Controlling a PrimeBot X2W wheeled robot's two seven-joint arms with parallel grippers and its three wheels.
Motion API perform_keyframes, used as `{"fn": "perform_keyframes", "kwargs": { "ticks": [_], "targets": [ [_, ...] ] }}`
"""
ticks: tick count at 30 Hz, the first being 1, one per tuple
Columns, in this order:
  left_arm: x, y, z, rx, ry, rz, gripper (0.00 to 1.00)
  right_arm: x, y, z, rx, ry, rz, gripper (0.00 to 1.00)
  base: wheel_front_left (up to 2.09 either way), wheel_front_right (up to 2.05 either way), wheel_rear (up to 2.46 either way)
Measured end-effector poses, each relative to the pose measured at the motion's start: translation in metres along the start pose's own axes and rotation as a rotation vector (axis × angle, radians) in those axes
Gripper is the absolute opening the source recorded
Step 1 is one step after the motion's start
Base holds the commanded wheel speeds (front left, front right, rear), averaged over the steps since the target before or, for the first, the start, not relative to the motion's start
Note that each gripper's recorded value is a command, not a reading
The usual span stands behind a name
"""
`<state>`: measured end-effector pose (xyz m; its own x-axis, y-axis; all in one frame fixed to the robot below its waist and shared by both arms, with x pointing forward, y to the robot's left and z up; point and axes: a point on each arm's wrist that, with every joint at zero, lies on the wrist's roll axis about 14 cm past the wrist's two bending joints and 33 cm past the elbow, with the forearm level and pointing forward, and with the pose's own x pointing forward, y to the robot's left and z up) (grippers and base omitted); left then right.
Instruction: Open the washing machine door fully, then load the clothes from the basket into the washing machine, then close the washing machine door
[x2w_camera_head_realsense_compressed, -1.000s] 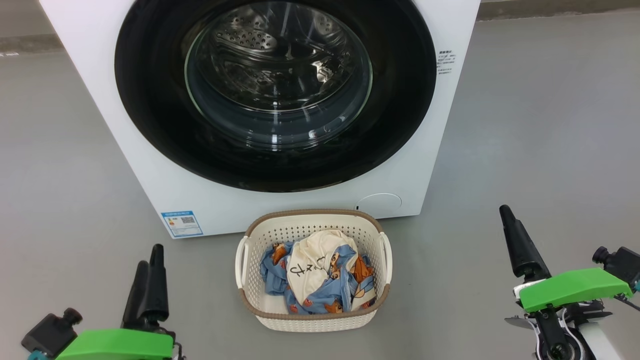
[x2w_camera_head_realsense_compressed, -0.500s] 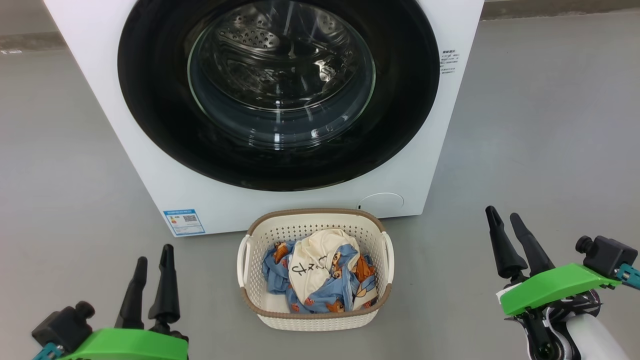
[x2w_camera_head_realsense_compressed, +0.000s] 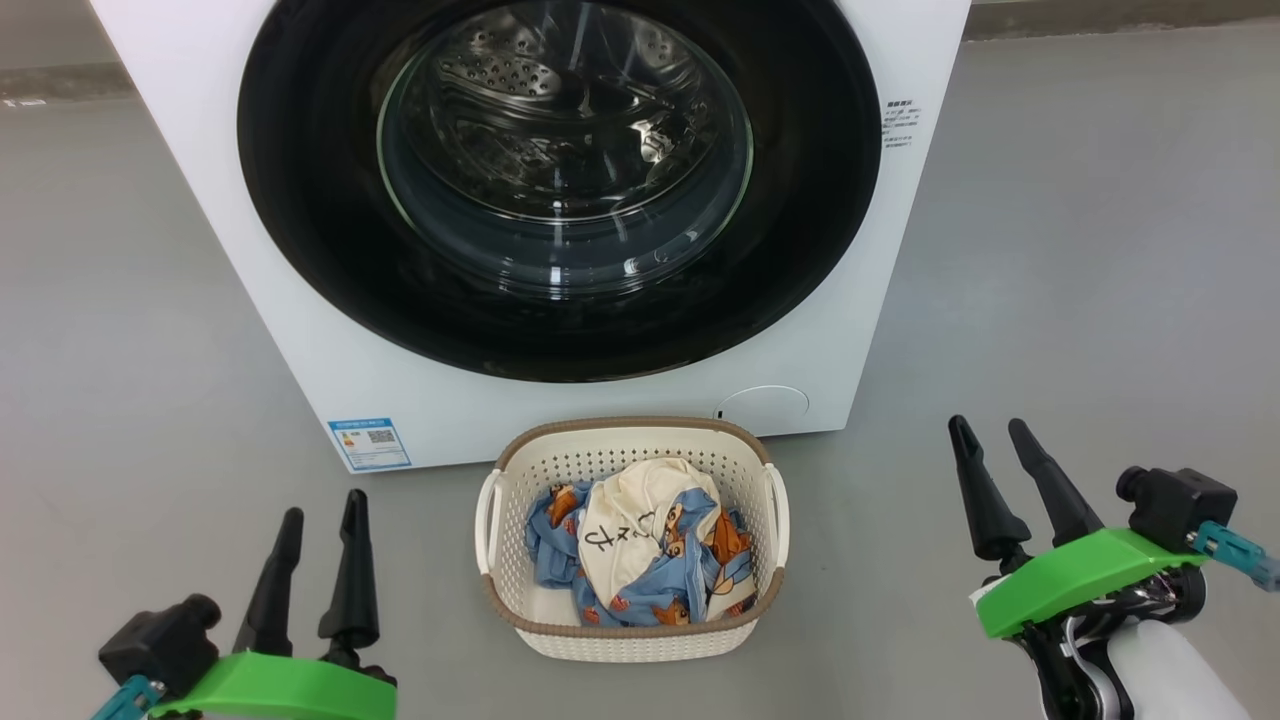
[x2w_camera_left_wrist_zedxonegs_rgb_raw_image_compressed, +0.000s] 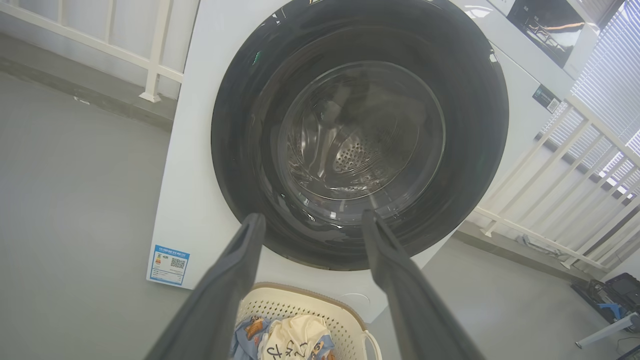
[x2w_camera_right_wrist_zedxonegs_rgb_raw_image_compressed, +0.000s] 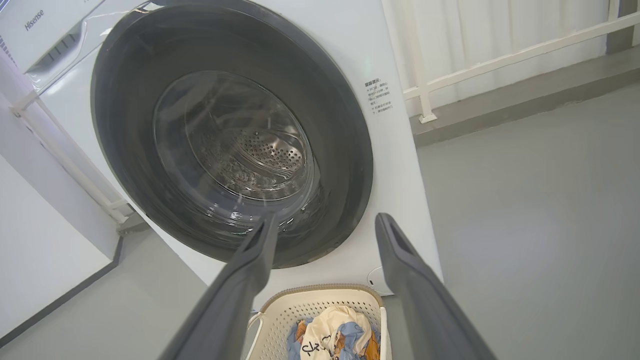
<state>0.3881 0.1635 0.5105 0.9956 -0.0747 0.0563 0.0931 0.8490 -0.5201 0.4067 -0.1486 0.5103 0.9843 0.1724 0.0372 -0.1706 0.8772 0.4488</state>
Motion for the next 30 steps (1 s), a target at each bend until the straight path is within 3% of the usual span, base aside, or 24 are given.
{"fn": "perform_keyframes", "kwargs": {
  "ticks": [24,30],
  "targets": [
    [0.002,-0.010,0.002,0.227,-0.027,-0.061,1.00,0.011,0.023,-0.001,-0.260,-0.007,0.121,1.00,0.00,0.00,0.00],
    [0.002,-0.011,0.001,0.245,-0.025,-0.070,1.00,0.012,0.023,-0.001,-0.266,-0.004,0.123,1.00,0.00,0.00,0.00]
  ]
}}
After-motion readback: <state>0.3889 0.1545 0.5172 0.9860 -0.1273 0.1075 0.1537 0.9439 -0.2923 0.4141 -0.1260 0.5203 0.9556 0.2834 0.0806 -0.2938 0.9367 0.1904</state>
